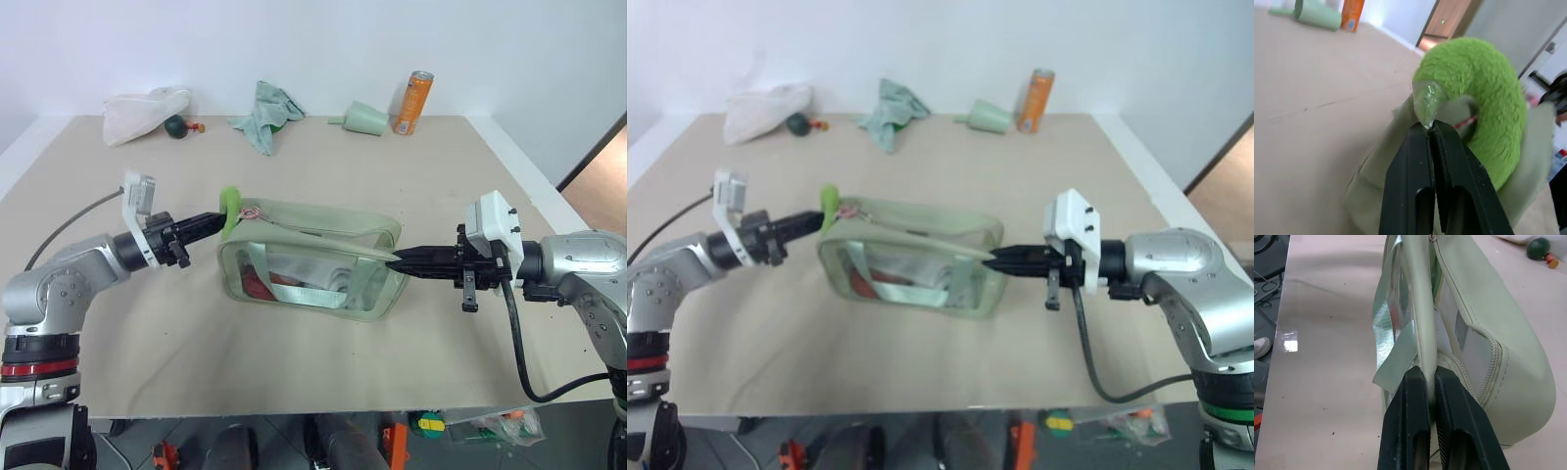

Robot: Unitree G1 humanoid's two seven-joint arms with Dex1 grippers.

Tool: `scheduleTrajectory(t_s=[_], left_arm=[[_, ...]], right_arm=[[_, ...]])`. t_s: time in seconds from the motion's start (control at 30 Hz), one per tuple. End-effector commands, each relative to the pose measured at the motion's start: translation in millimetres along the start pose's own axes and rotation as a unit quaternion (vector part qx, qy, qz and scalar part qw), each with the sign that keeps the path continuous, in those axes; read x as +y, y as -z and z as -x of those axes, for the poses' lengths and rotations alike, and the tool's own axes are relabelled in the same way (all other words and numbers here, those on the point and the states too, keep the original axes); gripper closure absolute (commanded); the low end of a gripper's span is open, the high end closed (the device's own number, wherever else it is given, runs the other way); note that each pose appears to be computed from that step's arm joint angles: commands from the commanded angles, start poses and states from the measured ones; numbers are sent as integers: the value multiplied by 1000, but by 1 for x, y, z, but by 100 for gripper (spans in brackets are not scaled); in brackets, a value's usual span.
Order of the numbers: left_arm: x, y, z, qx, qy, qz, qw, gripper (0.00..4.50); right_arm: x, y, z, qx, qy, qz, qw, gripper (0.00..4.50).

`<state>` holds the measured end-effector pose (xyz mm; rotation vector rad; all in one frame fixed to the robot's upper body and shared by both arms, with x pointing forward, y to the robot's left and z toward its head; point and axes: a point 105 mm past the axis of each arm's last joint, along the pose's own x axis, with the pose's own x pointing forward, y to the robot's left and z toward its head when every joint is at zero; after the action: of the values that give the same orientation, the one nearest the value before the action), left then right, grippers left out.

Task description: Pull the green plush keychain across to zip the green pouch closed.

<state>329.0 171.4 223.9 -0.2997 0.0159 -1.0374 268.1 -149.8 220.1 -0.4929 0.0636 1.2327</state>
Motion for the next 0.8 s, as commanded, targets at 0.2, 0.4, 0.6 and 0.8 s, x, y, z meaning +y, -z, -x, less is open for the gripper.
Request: scheduleTrajectory(t_s=[0.2,0.4,0.6,0.8], left_arm=[[-52,-69,-22,-54,99,-109,988,443],[-48,-36,-29,52,101,-164,980,443],[-39,-13,-34,99,103,-149,978,354],[-39,-16,-38,89,107,-152,979,149]], right_arm=[[2,-8,-3,-11,-6,20,1000,450],[2,-9,-3,-12,-1,23,1000,450],[3,-9,-1,-10,4,22,1000,450],[4,-9,0,-9,6,22,1000,450]])
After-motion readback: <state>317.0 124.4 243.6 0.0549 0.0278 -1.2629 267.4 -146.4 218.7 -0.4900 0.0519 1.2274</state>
